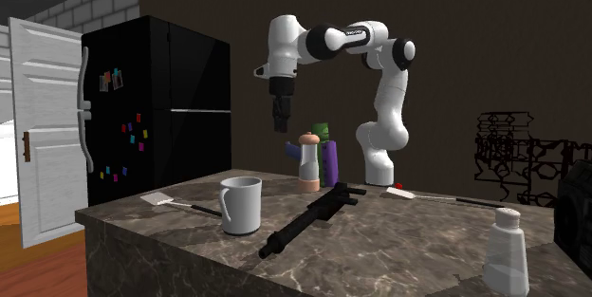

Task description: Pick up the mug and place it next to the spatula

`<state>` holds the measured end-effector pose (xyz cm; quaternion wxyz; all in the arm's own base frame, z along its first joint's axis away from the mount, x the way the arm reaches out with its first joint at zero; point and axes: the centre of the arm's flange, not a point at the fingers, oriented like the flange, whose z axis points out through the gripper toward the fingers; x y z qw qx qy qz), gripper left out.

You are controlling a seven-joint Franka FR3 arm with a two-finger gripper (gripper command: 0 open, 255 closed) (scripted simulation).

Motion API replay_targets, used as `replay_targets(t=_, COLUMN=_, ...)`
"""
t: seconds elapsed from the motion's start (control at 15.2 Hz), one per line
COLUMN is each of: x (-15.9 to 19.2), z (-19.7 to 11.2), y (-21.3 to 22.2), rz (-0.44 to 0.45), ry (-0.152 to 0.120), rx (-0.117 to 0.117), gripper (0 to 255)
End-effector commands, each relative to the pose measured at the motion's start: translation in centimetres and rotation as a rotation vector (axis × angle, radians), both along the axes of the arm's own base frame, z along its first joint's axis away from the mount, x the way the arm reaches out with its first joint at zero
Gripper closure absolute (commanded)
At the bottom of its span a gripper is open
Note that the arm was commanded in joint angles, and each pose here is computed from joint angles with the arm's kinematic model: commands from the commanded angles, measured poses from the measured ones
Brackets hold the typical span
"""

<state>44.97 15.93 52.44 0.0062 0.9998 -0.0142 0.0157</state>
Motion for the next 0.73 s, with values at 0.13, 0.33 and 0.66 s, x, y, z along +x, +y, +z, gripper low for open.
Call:
replay_targets(t=0.13, x=3.1, z=-2.0, y=3.7, rz=-0.003, ry=0.006, rx=0.018, gripper=0)
replay_targets(t=0.33, x=5.4, z=-3.5, y=6.3, rz=-0.004, ry=0.01, rx=0.031, gripper=0)
replay_targets(t=0.66, x=9.3, z=-6.0, y=10.8, rz=-0.007, ry=0.017, rx=0.052, gripper=0)
